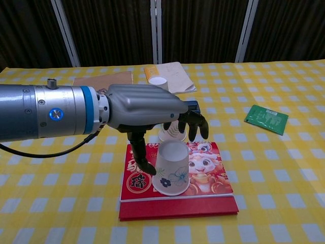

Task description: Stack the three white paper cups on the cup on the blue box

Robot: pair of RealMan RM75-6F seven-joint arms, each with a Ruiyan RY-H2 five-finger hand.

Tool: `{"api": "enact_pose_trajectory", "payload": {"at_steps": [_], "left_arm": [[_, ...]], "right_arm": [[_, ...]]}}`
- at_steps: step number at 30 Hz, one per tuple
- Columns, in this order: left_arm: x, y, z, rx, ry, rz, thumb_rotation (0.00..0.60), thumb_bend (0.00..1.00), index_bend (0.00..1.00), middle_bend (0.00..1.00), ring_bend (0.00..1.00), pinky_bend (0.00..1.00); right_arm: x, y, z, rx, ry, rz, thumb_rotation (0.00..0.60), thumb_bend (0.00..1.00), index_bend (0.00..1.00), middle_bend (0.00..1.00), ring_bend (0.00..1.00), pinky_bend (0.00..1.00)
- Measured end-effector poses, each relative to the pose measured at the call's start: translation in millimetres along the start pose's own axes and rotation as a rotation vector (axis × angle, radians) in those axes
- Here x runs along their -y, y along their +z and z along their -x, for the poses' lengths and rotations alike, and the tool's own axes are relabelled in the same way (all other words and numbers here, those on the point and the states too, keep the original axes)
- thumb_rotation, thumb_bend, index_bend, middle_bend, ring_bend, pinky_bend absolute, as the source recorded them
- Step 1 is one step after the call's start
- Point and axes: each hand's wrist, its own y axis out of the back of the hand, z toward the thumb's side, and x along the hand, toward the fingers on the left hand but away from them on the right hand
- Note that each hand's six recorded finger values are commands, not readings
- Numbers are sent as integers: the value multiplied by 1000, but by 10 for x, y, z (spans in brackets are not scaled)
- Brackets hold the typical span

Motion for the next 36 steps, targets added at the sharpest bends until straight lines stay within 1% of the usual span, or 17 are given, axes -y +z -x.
{"api": "enact_pose_trajectory", "payload": {"at_steps": [3, 6, 9, 13, 16, 20, 23, 27, 32, 36], "left_arm": [[29, -1, -41, -10, -7, 5, 600, 136, 338, 430, 407, 401], [38, -1, -72, -20, -3, 1, 600, 184, 407, 470, 439, 414], [35, -12, -85, -34, 4, 10, 600, 187, 475, 477, 445, 416], [-29, -50, -80, -56, 27, 18, 600, 187, 493, 479, 448, 416], [-138, -90, -58, -71, 55, 27, 600, 188, 500, 479, 447, 416], [-396, -254, -26, -120, 115, 54, 600, 188, 499, 479, 448, 416], [-551, -387, -37, -164, 144, 95, 600, 188, 499, 479, 448, 416], [-725, -587, -83, -227, 172, 126, 600, 187, 499, 479, 448, 416], [-842, -774, -138, -289, 187, 144, 600, 187, 498, 478, 447, 416], [-825, -855, -166, -320, 174, 144, 600, 187, 495, 477, 447, 416]], "right_arm": [[-7, -8, 1, 2, -2, 3, 600, 0, 59, 0, 0, 0], [-13, -14, 2, 3, -4, 5, 600, 0, 60, 0, 0, 0], [-16, -15, 0, 2, -4, 6, 600, 0, 60, 0, 0, 0], [-22, -15, -3, 1, -6, 7, 600, 0, 60, 0, 0, 0], [-17, -16, -3, 2, -4, 7, 600, 0, 61, 0, 0, 0], [-14, -6, -3, -2, -2, 9, 600, 0, 61, 0, 0, 0], [-15, -8, -1, 0, -2, 11, 600, 0, 60, 0, 0, 0], [-16, -12, 4, 0, -1, 14, 600, 0, 61, 0, 0, 0], [-20, -37, 10, 6, -1, 20, 600, 0, 60, 0, 0, 0], [-24, -59, 20, 12, 0, 25, 600, 0, 61, 0, 0, 0]]}}
